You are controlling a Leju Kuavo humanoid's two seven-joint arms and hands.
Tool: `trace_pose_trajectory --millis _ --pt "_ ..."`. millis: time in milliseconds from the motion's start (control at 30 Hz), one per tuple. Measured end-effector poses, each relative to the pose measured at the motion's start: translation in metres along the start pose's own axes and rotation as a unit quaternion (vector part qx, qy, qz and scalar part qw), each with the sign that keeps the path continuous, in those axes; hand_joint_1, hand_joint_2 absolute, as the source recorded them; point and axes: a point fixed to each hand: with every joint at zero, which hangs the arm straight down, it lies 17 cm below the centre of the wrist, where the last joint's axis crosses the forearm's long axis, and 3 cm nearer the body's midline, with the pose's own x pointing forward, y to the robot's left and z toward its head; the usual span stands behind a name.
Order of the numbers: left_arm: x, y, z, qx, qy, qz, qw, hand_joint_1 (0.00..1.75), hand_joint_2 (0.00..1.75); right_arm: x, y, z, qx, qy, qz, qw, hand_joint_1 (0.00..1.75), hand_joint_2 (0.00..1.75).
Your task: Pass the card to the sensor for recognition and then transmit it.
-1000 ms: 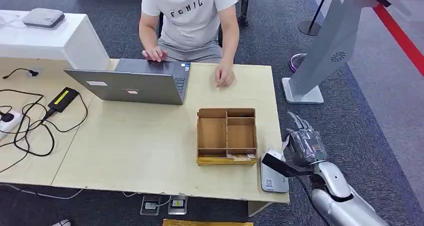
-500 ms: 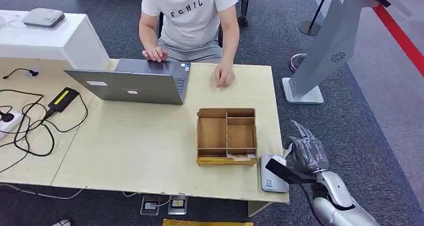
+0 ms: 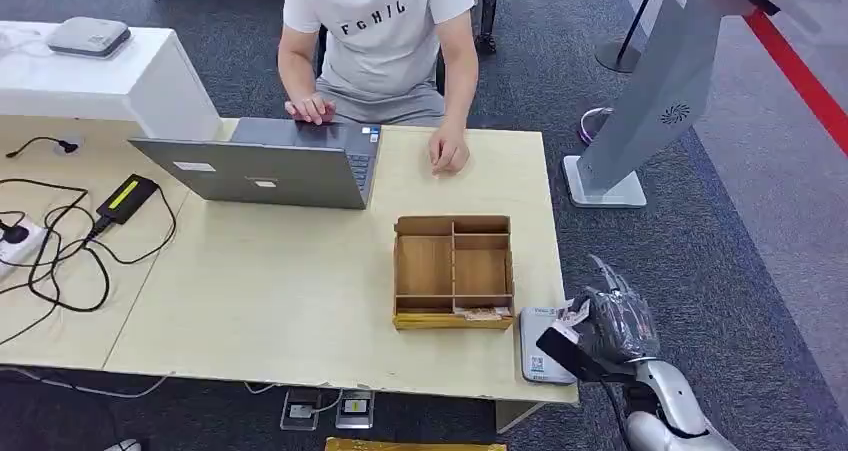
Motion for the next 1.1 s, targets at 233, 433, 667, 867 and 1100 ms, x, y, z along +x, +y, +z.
trace_pose_trajectory --millis 233,433,667,867,1100 --pt "0.003 -0.003 0.0 -0.007 -0.008 0.0 1.0 0.0 0.0 -0.002 0.011 0.009 0.007 0.0 -0.011 1.0 1.75 1.75" --pt "0.004 -0.003 0.001 -0.016 -0.009 -0.001 1.0 0.0 0.0 -0.009 0.017 0.015 0.009 0.005 -0.01 1.0 1.75 1.75" --pt "0.007 -0.002 0.0 -0.015 -0.014 -0.005 1.0 0.0 0.0 -0.017 0.007 0.01 -0.004 0.005 0.016 1.0 1.75 1.75" --pt "0.007 -0.003 0.001 -0.017 -0.016 -0.003 1.0 0.0 0.0 -0.021 -0.021 -0.006 -0.018 0.001 0.055 0.998 1.75 1.75" --pt "0.007 -0.004 0.001 -0.017 -0.014 0.001 1.0 0.0 0.0 0.008 -0.072 -0.038 -0.047 -0.039 0.085 0.994 1.75 1.75"
